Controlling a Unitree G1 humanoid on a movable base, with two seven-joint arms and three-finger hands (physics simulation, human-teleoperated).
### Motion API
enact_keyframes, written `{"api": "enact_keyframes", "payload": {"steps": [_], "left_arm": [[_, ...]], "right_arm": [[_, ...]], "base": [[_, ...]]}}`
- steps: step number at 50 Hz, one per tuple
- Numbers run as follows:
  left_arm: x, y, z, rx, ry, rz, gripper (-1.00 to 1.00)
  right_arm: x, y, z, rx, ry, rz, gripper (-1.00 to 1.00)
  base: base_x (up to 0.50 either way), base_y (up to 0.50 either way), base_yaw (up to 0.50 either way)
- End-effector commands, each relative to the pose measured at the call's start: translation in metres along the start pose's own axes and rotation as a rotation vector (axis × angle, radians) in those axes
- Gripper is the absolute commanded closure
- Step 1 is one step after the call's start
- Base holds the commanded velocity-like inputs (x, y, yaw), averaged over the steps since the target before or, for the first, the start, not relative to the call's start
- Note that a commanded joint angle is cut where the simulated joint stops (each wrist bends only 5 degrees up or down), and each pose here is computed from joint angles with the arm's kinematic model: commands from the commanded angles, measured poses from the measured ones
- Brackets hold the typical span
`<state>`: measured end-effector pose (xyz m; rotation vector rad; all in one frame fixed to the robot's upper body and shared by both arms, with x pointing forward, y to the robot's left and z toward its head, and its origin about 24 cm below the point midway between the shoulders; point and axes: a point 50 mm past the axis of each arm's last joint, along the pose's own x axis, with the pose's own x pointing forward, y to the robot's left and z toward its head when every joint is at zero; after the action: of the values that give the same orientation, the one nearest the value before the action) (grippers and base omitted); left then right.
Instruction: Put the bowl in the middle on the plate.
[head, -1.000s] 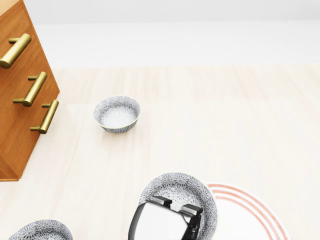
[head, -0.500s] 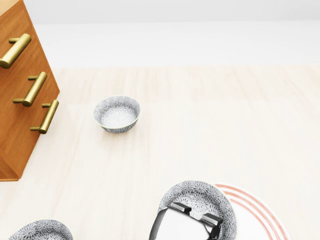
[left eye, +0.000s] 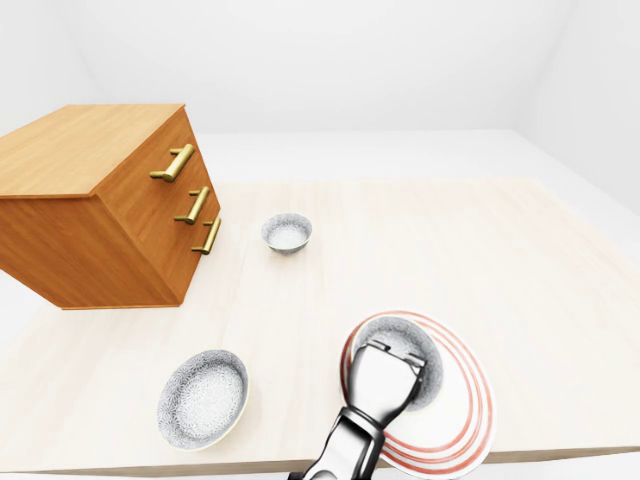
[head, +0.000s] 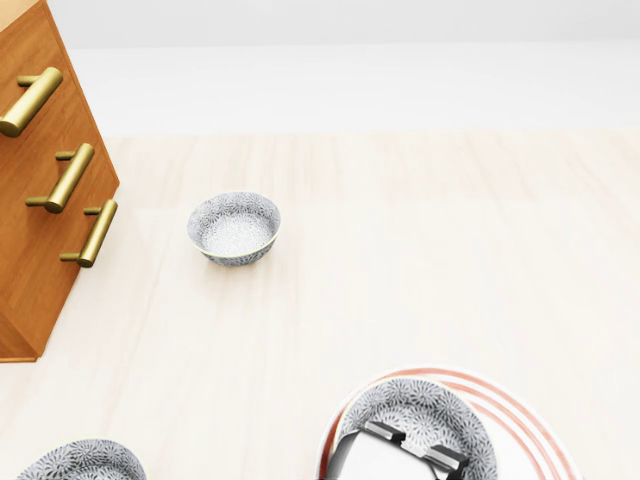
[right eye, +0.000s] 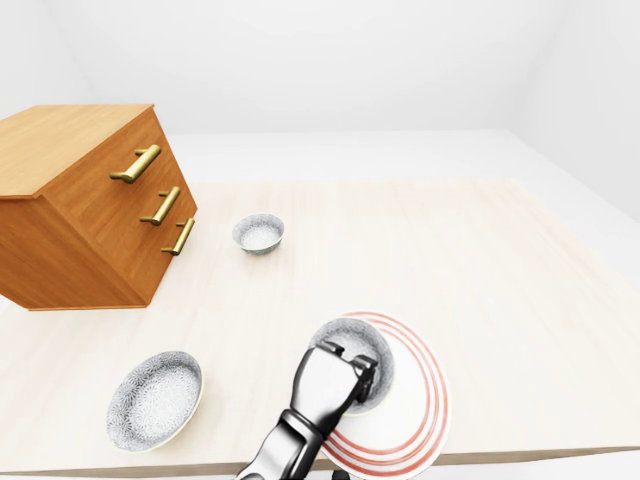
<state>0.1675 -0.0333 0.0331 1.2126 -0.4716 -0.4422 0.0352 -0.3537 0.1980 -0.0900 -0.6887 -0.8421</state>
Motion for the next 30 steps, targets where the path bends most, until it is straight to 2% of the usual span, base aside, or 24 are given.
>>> {"api": "enact_keyframes", "payload": {"steps": [1, 17, 30], "left_arm": [[-0.003, -0.004, 0.007, -0.057, -0.011, 0.020, 1.00], [-0.002, -0.002, 0.015, -0.116, -0.030, 0.013, 1.00], [0.008, -0.006, 0.022, -0.133, -0.046, -0.009, 1.00]], "right_arm": [[0.000, 0.000, 0.001, 0.001, -0.005, 0.000, -1.00], [0.001, 0.000, 0.003, 0.002, -0.014, 0.001, -1.00], [0.001, 0.000, 0.004, 0.004, -0.018, 0.001, -1.00]], "base": [[0.00, 0.00, 0.00], [0.00, 0.00, 0.00], [0.00, 0.00, 0.00]]}}
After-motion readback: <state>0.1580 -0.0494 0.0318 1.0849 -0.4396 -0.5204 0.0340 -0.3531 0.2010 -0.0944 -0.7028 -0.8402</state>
